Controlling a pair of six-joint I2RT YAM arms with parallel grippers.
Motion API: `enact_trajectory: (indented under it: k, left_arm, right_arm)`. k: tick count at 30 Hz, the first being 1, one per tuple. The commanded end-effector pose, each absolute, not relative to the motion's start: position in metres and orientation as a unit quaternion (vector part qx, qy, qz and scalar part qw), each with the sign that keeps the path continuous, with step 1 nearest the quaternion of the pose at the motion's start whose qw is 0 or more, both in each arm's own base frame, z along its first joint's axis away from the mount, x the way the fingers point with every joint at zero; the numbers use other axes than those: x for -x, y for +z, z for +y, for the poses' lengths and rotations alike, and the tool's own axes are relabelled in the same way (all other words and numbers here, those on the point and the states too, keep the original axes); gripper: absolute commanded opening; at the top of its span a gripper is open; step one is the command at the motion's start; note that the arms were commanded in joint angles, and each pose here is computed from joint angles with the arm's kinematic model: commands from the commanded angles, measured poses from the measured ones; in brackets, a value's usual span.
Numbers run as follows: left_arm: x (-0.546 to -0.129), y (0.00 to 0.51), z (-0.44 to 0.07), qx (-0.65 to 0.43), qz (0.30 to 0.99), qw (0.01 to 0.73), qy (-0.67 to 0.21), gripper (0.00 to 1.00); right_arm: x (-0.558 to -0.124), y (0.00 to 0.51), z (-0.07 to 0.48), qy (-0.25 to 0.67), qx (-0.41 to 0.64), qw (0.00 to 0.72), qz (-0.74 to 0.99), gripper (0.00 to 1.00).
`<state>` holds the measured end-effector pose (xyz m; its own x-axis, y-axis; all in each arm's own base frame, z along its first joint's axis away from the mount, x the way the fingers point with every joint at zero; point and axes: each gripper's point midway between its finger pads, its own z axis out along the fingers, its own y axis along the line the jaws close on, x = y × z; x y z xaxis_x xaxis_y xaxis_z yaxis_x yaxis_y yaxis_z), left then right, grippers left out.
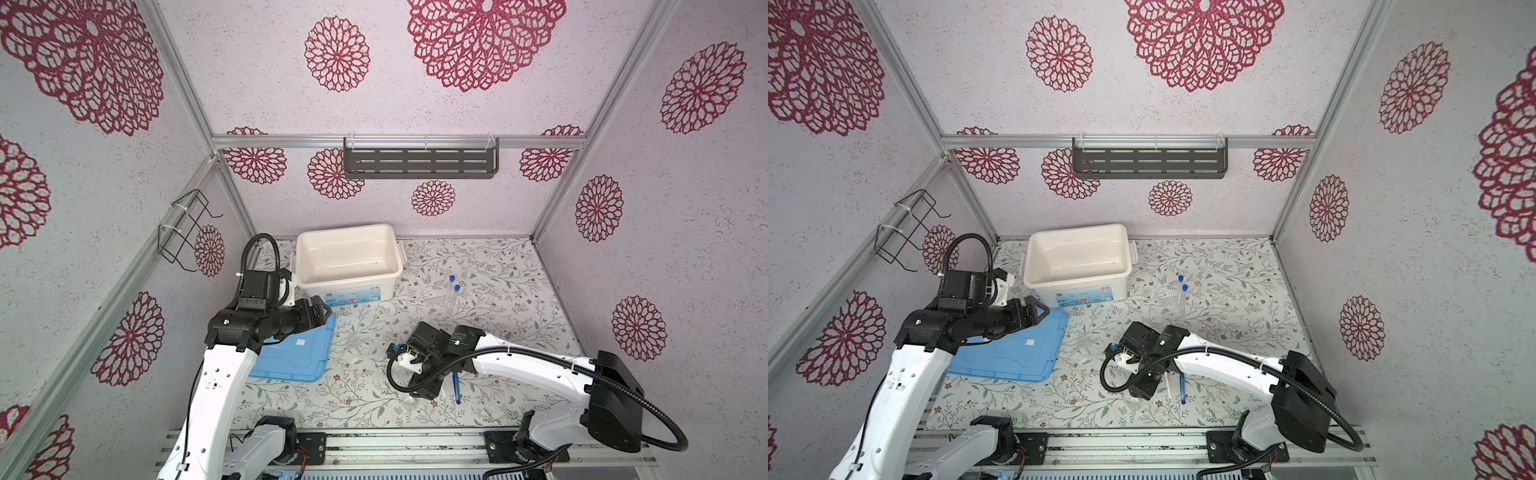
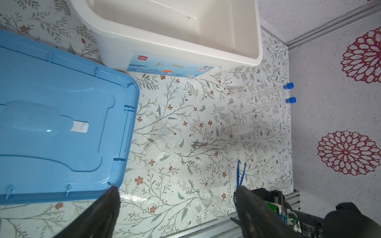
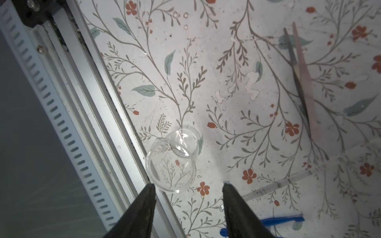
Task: Organize the chemistry lab equipment
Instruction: 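Grasp the glass beaker rim with the right gripper while the left draws back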
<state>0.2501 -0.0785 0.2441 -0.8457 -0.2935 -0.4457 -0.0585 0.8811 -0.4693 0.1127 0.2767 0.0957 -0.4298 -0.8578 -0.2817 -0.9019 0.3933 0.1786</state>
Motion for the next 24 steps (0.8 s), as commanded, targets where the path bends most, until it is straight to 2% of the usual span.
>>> enact_trajectory:
  k: [1,4,15,17,20,24]
  left_arm:
    - [-0.257,0.243,-0.078,0.1,0.929,0.274,-0.227,0.9]
    - [-0.256,0.243,-0.079,0.101,0.929,0.269,-0.232,0.9]
    - [-0.25,0.238,-0.077,0.101,0.932,0.266,-0.225,0.9]
    - [-0.25,0.238,-0.077,0.101,0.932,0.266,-0.224,0.9]
    - [-0.25,0.238,-0.077,0.101,0.932,0.266,-0.223,0.9]
    - [-0.25,0.238,-0.076,0.1,0.932,0.269,-0.22,0.9]
  right_arm:
    - [-0.118,0.098,0.281,0.155,0.505,0.096,0.843,0.54]
    - [-0.119,0.091,0.289,0.153,0.512,0.099,0.84,0.5]
    - [-0.114,0.074,0.306,0.123,0.585,0.088,0.797,0.47]
    - [-0.111,0.071,0.306,0.124,0.596,0.078,0.789,0.32]
    - [-0.105,0.069,0.308,0.134,0.609,0.063,0.779,0.27]
    - [-0.106,0.073,0.313,0.136,0.611,0.065,0.777,0.13]
